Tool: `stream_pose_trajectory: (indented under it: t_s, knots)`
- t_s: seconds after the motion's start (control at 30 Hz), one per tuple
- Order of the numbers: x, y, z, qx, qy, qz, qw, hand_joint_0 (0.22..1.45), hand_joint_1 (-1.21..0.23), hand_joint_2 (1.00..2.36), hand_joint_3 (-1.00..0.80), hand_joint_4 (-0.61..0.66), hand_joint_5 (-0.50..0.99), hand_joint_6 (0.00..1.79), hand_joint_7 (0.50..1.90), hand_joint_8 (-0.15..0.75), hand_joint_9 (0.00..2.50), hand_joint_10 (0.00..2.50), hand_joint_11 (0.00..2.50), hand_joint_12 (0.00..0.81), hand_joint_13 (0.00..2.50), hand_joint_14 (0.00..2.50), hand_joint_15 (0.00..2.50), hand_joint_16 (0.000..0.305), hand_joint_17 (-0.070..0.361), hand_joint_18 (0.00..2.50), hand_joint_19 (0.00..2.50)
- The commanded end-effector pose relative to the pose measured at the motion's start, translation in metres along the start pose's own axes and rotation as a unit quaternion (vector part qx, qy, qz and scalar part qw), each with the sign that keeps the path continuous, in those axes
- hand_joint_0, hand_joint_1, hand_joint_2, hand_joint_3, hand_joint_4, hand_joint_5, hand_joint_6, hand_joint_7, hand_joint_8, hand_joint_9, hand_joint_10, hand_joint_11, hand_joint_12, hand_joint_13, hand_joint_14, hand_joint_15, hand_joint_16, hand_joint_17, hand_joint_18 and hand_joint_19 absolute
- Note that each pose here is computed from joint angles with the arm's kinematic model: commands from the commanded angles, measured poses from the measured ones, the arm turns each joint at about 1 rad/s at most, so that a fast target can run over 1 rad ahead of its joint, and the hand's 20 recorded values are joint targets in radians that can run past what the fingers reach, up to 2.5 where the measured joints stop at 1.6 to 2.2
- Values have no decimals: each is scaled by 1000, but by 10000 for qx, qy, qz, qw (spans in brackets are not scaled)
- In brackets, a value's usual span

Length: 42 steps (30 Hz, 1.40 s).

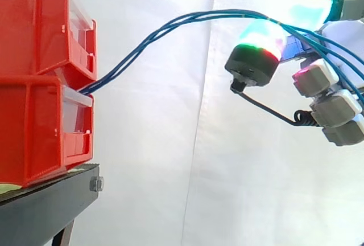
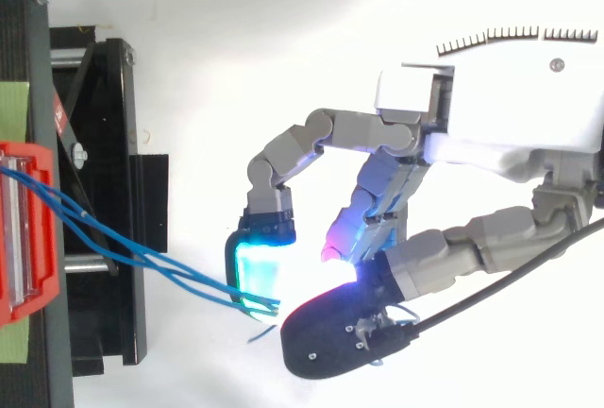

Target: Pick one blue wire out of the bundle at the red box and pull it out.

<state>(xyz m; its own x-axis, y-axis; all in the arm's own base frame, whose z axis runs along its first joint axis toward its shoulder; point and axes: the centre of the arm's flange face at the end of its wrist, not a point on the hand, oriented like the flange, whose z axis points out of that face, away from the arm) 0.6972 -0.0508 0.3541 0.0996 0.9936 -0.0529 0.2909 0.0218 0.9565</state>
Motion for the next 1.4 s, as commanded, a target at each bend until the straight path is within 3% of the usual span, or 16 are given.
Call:
stream_pose_trajectory:
  t_s: [0.0, 0.17, 0.33, 0.4, 0.43, 0.5, 0.53, 0.77, 1.03, 1.17, 1.37]
  knots:
    - [0, 0, 0, -4, -1, 1, 10000, 551, -541, 1705, -107, -156, -194, 923, 1030, 215, 1140, 9, 527, 400, 1143, 19, 634, 58, 130, 1016, 703]
    - [0, 0, 0, -4, -1, 1, 10000, 507, -503, 1800, -154, -99, -193, 921, 987, 243, 1139, 9, 557, 420, 1150, 20, 625, 62, 139, 1043, 696]
    - [0, 0, 0, -4, -1, 1, 10000, 489, -534, 1742, -166, -50, -196, 923, 972, 273, 1136, 10, 581, 440, 1154, 20, 626, 66, 148, 1064, 674]
    - [0, 0, 0, 4, -2, -1, 10000, 514, -620, 1576, -136, -16, -200, 934, 971, 289, 1133, 10, 611, 441, 1147, 20, 628, 66, 148, 1063, 670]
    - [0, 0, 0, 4, -2, -1, 10000, 514, -620, 1576, -136, -16, -200, 934, 971, 289, 1133, 10, 611, 441, 1147, 20, 628, 66, 148, 1063, 670]
    - [0, 0, 0, 4, -2, -1, 10000, 632, -760, 1109, -29, 5, -218, 957, 923, 289, 1067, 9, 675, 427, 1116, 19, 650, 62, 139, 1026, 678]
    - [0, 0, 0, 4, -2, -1, 10000, 660, -773, 1001, -10, 3, -220, 958, 921, 284, 1051, 9, 679, 418, 1106, 21, 657, 60, 135, 1015, 685]
    - [0, 0, 0, -4, -1, 8, 10000, 581, -662, 1015, -255, -18, -227, 949, 974, 251, 1011, 13, 706, 374, 1046, 24, 683, 50, 112, 920, 748]
    - [0, 0, 0, -4, 6, 1, 10000, 536, -507, 1004, -441, 24, -212, 930, 983, 277, 1017, 15, 707, 398, 1037, 21, 690, 53, 120, 888, 763]
    - [0, -1, 1, 4, 6, -1, 10000, 533, -510, 1003, -449, 46, -212, 929, 993, 300, 1015, 15, 719, 404, 1034, 23, 686, 54, 121, 889, 754]
    - [0, -1, 0, 11, -2, 4, 10000, 611, -681, 1013, -332, 81, -230, 957, 949, 304, 963, 15, 774, 390, 1006, 24, 680, 51, 116, 892, 734]
